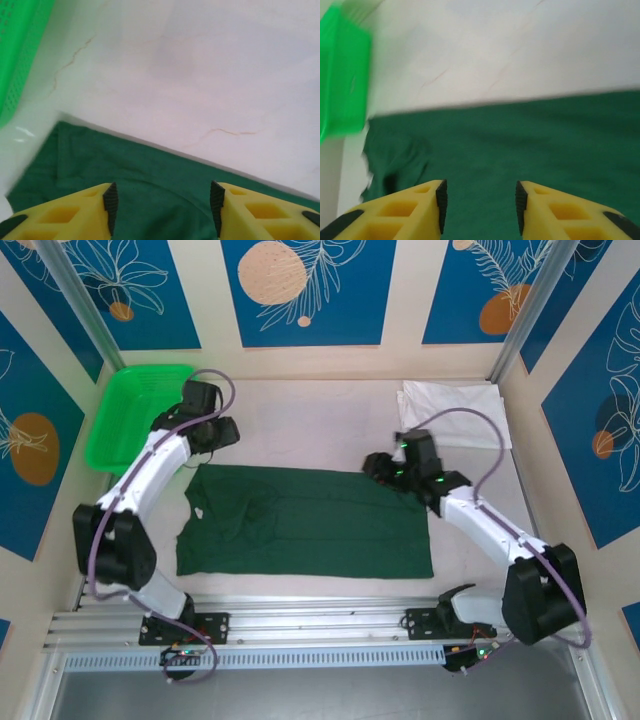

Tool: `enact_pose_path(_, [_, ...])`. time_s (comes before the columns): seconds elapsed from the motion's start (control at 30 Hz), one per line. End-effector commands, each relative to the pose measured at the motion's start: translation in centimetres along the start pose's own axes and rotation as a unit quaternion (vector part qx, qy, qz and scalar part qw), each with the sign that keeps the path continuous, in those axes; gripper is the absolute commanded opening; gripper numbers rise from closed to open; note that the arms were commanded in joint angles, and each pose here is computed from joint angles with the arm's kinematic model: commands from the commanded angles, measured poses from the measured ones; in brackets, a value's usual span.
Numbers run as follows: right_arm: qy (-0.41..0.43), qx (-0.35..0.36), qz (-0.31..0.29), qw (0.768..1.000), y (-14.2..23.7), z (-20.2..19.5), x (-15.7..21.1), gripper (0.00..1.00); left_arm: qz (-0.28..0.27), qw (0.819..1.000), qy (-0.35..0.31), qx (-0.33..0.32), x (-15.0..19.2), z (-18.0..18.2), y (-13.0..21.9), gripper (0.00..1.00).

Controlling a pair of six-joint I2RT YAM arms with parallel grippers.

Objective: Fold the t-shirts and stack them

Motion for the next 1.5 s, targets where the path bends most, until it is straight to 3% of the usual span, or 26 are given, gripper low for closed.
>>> enact_pose_path(0.0, [0.041, 0.000, 0.050, 0.998, -3.7, 2.7, 4.6, 0.36, 0.043, 0.996, 0.077, 0.015, 4.4, 0.3, 0.7, 0.51])
enact_pose_path(0.1, [0.104, -0.001, 0.098, 0.990, -7.4, 6.1, 8.0, 0.29, 0.037, 0.993, 0.106, 0.033, 8.4, 0.8, 0.4, 0.47])
enact_pose_path(0.23, [0.178, -0.001, 0.152, 0.972, -11.7, 10.2, 11.7, 0.24, 0.047, 0.995, 0.092, 0.000, 11.9, 2.6, -0.5, 0.38])
enact_pose_path(0.53, [0.238, 0.051, 0.177, 0.954, -17.2, 13.5, 15.2, 0.25, 0.043, 0.996, 0.044, -0.062, 15.3, 5.5, -2.0, 0.34])
enact_pose_path(0.7, [0.243, 0.079, 0.170, 0.952, -18.6, 13.6, 15.4, 0.30, 0.047, 0.997, 0.028, -0.063, 15.8, 6.0, -2.9, 0.34])
enact_pose_path(1.13, [0.244, 0.113, 0.176, 0.947, -20.6, 13.5, 15.4, 0.31, 0.064, 0.994, 0.037, -0.085, 17.1, 6.9, -5.2, 0.32])
enact_pose_path(1.47, [0.246, 0.116, 0.181, 0.945, -20.9, 13.9, 15.5, 0.17, 0.075, 0.990, 0.043, -0.108, 17.7, 7.5, -5.7, 0.33])
Point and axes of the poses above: each hand's point on the last joint's axis, 136 mm out from that joint toward the fingers, its own y axis back along the fingers, its own z axis along the line the jaws close on, x = y × z, the point moved 9 cm from there along y, back along the fingers, and after that the axes turned 6 degrees about -y, right-handed, at the moved point
